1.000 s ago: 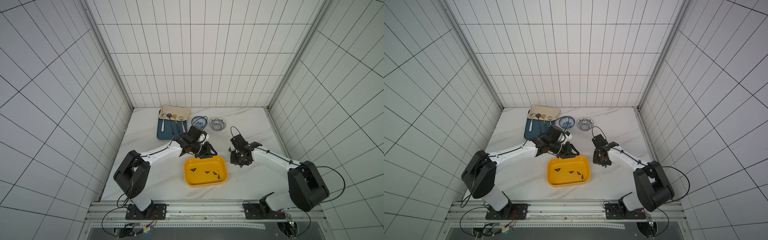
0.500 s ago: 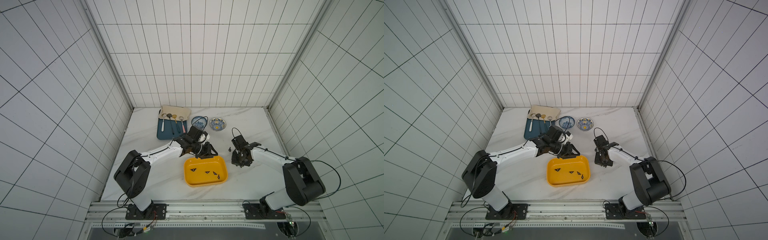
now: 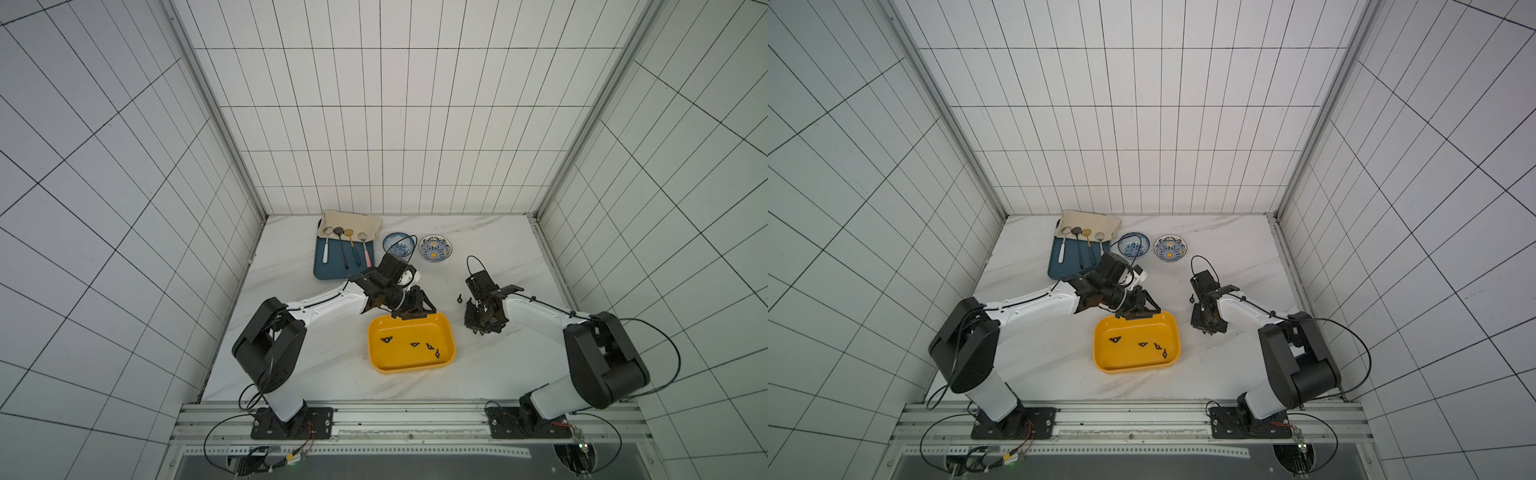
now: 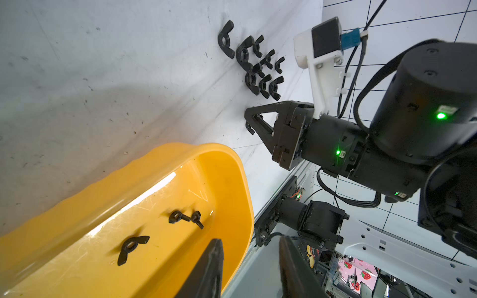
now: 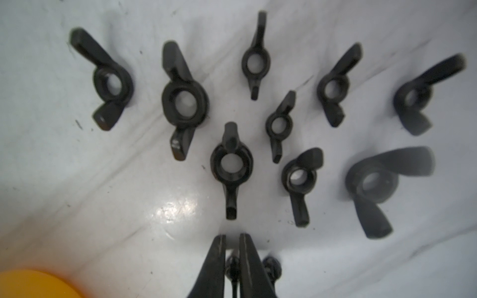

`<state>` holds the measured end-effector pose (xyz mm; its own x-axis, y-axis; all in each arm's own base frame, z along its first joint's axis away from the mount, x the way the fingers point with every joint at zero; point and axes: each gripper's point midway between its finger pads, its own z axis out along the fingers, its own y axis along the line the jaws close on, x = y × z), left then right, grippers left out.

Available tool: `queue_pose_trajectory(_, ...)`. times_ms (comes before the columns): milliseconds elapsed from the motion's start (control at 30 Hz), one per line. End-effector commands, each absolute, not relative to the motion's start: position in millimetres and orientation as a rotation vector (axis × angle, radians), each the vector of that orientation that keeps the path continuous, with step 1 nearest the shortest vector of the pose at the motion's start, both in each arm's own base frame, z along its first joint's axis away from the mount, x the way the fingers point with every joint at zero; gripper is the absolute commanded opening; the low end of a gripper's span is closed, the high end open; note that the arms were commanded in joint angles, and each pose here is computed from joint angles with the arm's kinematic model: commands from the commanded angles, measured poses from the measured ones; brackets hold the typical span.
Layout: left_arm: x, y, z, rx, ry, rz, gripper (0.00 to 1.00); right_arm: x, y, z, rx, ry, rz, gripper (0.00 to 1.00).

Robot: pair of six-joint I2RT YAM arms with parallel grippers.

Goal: Take out the wing nut from the storage box
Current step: Place the wing nut at the center of the board.

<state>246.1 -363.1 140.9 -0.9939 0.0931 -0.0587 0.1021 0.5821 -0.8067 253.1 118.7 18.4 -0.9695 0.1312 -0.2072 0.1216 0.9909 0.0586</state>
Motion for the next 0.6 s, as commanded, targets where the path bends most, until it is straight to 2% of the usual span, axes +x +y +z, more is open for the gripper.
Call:
queue_pose_trajectory(0,248,-369,151,0.220,2.745,-1.447,0.39,245,108,18,0.188,2.945,0.025,0.18)
queue_pose_trajectory(300,253,-359,159,0.237,2.732,-1.400,0.39,254,107,64,0.159,2.853,0.052,0.22)
queue_pose_trajectory(567,275,-324,163,0.112,2.705,-1.384,0.39,258,108,95,0.151,2.774,0.102,0.25)
